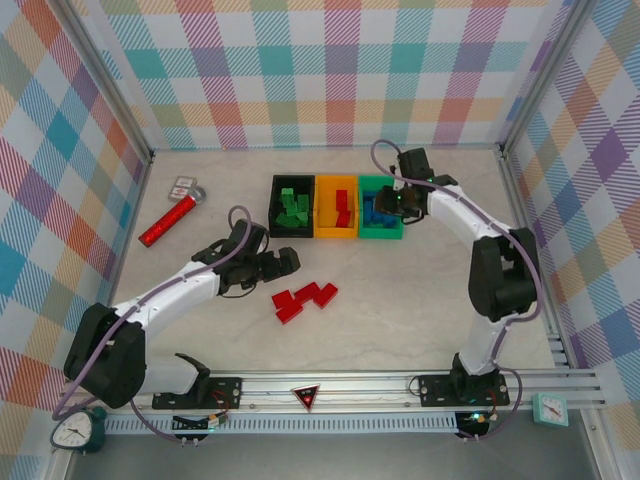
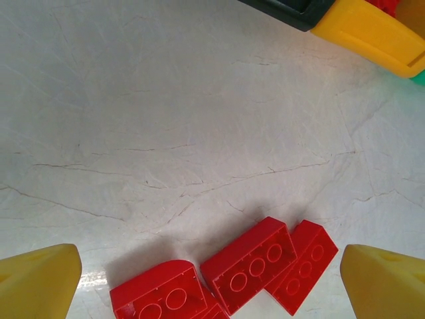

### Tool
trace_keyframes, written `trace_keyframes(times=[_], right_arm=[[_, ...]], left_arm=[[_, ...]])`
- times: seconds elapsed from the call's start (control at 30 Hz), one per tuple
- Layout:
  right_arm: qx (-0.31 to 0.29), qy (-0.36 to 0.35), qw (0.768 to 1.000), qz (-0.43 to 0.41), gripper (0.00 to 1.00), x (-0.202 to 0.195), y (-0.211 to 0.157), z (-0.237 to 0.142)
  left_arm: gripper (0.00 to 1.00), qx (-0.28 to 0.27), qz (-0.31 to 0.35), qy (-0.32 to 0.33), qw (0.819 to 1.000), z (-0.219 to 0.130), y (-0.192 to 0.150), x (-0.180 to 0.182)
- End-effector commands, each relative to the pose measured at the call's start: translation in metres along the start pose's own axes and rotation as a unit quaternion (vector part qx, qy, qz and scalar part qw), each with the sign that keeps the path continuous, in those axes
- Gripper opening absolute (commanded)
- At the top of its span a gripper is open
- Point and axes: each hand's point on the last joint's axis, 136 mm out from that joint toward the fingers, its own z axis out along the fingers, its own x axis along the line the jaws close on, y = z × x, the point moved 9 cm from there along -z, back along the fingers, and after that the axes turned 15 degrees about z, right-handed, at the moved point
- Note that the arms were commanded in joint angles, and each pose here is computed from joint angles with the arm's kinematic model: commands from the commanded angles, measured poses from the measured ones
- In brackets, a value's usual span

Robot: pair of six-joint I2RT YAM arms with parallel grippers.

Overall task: Sort the legos into containers by color
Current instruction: Place the lego in the container.

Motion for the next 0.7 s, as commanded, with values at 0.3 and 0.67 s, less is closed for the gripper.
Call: trace_keyframes(times=[0.3,0.67], right_arm=[[0.032,0.061,0.996,-0.062,0.53,0.016,-0.029,-0.029],[0.149,0.102,0.965,-0.189,0.53,0.050,-0.133,-0.034]], left_arm=[[1.00,-0.003,0.007,0.006,1.000,-0.003,0.001,-0.002],[1.00,0.004,0.005,-0.005,1.000,0.008,0.005,-0.006]])
